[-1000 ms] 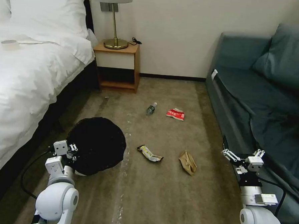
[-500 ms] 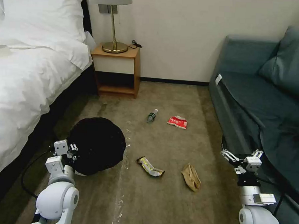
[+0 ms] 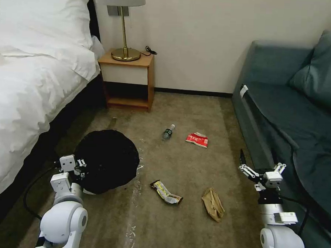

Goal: Pick up the trash bin, then pick up the garbage on the floor and place it into the trash bin.

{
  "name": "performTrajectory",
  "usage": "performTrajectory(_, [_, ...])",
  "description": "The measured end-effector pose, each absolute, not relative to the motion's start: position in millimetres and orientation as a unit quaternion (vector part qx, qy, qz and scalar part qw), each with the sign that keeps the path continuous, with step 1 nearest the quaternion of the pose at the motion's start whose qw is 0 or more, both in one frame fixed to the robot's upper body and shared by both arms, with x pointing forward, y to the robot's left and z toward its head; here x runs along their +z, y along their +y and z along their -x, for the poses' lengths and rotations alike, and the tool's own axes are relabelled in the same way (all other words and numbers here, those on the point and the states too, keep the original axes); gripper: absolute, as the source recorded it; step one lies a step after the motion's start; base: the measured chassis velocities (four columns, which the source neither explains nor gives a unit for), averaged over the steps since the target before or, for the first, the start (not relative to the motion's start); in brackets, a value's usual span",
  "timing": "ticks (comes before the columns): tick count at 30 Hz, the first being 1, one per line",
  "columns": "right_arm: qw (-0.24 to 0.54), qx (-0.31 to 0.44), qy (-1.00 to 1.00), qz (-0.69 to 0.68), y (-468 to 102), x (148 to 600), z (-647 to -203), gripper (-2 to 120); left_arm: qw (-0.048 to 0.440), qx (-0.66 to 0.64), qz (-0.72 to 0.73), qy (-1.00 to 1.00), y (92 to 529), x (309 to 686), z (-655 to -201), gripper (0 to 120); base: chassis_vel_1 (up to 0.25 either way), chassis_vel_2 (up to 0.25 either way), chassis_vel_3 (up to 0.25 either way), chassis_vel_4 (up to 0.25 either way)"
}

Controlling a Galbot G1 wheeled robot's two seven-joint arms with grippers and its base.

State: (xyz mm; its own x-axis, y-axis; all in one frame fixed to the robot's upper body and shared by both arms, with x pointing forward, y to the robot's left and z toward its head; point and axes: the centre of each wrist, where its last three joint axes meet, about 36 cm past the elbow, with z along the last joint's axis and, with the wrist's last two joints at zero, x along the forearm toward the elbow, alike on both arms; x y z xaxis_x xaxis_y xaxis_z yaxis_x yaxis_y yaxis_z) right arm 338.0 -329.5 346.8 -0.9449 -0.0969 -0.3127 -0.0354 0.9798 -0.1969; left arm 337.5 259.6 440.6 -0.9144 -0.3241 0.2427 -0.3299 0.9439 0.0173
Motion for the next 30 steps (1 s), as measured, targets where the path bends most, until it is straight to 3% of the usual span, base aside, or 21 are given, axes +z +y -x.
performTrajectory(7, [0.062,-0.034,0.997,0.04,-311.7,328.6,-352.9,100,0.116,0.014,-0.154,-0.981,250.0,450.2,-338.3,4,0.0,0.0,0.0,0.0])
performTrajectory(14, [-0.025,-0.028,0.998,0.046,-332.7,312.4,-353.1,100,0.112,0.01,-0.128,-0.985,237.0,450.4,-348.2,4,0.0,0.0,0.0,0.0])
performTrajectory(30, [-0.14,-0.003,0.984,0.113,-346.5,257.3,-366.2,100,0.118,0.01,-0.13,-0.984,242.2,433.2,-361.4,4,0.0,0.0,0.0,0.0])
